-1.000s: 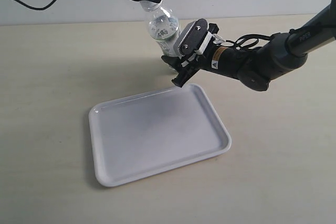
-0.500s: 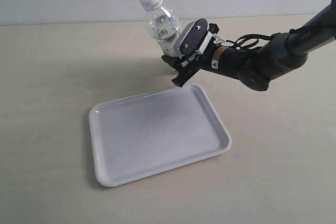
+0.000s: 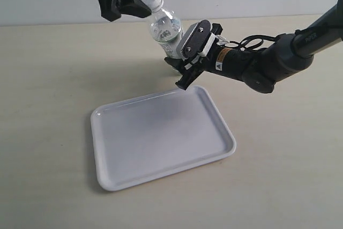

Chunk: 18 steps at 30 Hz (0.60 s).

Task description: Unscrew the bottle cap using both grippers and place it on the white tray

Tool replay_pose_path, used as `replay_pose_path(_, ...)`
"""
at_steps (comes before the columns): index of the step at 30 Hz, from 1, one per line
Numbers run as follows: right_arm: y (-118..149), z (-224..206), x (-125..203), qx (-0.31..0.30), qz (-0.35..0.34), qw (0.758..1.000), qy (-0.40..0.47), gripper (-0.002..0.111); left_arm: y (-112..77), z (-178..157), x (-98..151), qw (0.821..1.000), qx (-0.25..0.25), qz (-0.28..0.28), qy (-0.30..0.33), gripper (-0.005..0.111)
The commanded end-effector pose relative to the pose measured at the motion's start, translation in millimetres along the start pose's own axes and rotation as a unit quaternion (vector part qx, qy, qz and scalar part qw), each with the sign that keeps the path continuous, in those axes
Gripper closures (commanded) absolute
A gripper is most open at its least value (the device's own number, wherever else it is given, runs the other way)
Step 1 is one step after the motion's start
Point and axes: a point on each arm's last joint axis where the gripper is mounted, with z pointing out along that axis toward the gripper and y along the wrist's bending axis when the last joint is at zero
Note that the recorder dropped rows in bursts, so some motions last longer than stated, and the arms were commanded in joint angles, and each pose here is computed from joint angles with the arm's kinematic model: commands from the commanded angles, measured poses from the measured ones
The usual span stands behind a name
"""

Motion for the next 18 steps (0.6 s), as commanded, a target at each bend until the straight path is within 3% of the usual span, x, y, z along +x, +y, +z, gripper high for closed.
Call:
replay_pose_path(1, -4.3, -0.5, -2.4, 0.007, -0.006, 1.0, -0.006, 0.108, -2.3, 9.2, -5.6, 1.0, 0.001, 0.017, -0.003, 0.033)
replay_pose_path(8, -4.0, -0.5, -2.4, 0.005, -0.018, 1.0, -0.006, 0.108, 2.1, 10.5, -7.4, 0.999, -0.027, 0.027, -0.006, 0.033)
replay_pose_path(18, -4.0, -0.5, -2.4, 0.005, -0.022, 1.0, -0.006, 0.108, 0.9, 26.7, 2.0, 1.0, -0.016, 0.019, 0.007, 0.033)
